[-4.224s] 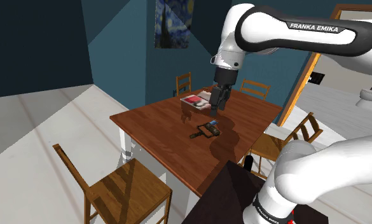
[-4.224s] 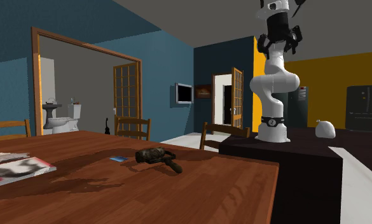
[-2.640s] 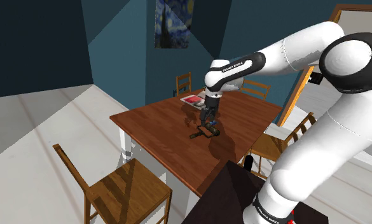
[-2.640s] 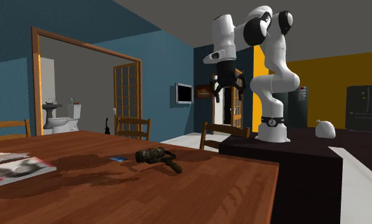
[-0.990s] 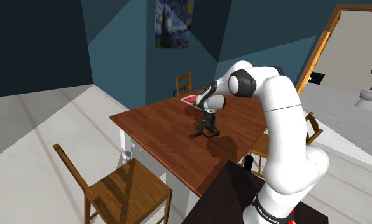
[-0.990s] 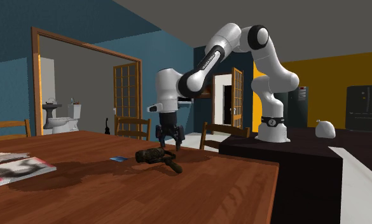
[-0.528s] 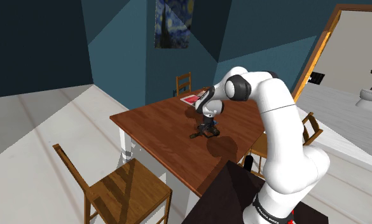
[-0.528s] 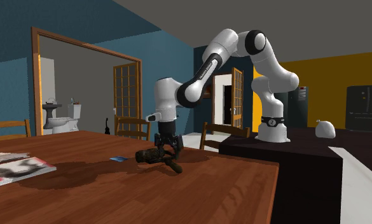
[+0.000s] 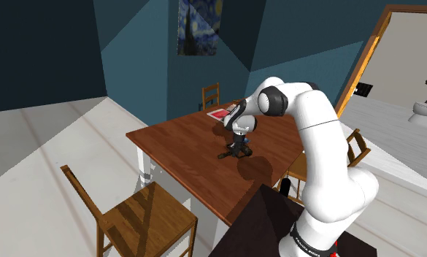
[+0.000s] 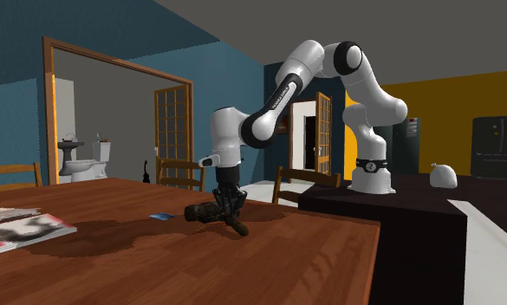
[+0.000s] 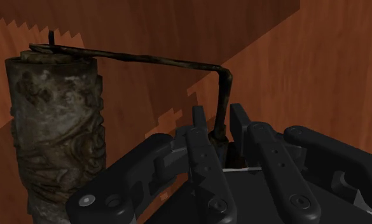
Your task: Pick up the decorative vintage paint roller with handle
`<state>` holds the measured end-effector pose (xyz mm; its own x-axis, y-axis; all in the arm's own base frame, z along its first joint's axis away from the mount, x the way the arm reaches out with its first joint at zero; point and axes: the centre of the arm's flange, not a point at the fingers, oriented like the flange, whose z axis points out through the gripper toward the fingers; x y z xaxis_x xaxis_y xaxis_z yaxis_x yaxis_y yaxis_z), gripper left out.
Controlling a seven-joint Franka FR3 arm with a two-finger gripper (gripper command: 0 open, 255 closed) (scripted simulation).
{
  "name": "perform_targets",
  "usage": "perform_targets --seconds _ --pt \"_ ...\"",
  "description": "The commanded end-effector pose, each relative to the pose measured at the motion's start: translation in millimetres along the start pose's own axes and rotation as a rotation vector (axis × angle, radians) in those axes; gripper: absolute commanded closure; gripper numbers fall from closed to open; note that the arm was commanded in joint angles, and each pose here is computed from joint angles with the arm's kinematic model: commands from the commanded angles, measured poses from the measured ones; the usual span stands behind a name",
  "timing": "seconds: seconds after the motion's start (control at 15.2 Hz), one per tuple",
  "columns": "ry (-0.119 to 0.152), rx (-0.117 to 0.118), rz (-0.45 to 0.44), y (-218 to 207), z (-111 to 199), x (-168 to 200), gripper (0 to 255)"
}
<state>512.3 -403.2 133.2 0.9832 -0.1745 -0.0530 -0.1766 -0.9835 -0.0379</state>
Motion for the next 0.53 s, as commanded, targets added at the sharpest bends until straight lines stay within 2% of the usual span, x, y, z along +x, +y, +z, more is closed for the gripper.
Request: perform_targets --seconds 0.0,0.13,0.46 --pt "0.000 0.000 0.000 0.2 0.4 -0.2 255" --pt "0.000 0.000 0.000 0.0 0.1 1.2 255" --pt "0.000 0.000 0.000 -1.0 -26.2 -0.2 255"
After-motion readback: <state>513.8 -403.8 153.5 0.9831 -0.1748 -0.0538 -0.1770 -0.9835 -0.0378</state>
